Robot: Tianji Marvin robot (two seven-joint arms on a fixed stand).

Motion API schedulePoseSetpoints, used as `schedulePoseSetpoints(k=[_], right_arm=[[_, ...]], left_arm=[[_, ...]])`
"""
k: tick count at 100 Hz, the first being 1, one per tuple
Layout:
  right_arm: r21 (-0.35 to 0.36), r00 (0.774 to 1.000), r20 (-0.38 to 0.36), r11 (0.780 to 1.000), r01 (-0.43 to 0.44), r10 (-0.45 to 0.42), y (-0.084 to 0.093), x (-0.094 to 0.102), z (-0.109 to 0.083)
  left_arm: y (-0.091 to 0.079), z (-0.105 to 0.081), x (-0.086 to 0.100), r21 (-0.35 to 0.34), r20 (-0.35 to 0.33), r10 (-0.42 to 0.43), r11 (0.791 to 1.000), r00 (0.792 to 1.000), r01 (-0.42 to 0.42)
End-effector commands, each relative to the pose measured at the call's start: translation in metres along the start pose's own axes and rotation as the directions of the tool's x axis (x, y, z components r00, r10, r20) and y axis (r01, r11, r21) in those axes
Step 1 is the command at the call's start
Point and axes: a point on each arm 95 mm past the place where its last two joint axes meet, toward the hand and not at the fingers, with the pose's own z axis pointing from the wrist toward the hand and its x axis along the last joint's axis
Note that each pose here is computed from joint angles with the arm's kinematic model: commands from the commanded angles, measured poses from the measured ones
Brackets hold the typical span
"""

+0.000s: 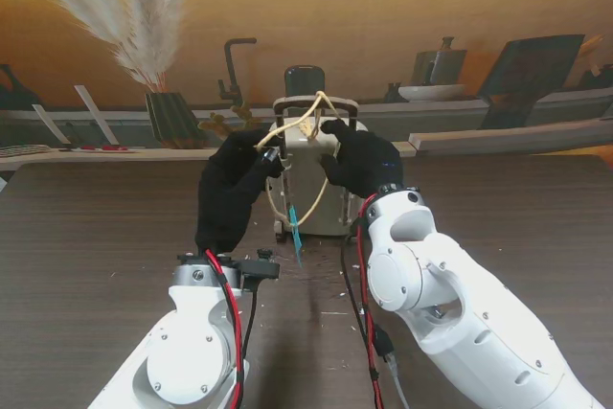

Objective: Attach a luggage tag to a suitcase

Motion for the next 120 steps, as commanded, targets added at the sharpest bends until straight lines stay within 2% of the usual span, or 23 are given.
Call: schedulePoseSetpoints(k=[1,41,74,95,120], right_arm=[[0.007,1.000,0.004,1.000,-0.004,0.004,0.002,0.004,-0.001],[0.047,0.985,0.069,0.986,-0.159,0.156,-0.003,0.015,-0.004],[0.049,0.943,0.118,0.946,-0.319,0.312,-0.007,0.023,-0.009],[0.057,0.916,0.153,0.922,-0.383,0.371,-0.010,0.026,-0.006],[0.048,0.905,0.194,0.918,-0.394,0.379,-0.015,0.027,0.000]], left_arm=[[0.002,0.000,0.004,-0.017,-0.011,-0.004,1.000,1.000,0.004],[0.006,-0.001,0.004,-0.025,-0.009,-0.009,1.000,1.000,0.008],[0.007,-0.002,0.005,-0.031,-0.004,-0.007,1.000,1.000,0.007],[0.009,-0.003,0.005,-0.036,-0.003,-0.007,0.999,1.000,0.007],[0.010,-0.003,0.005,-0.043,-0.003,-0.006,0.999,1.000,0.006]])
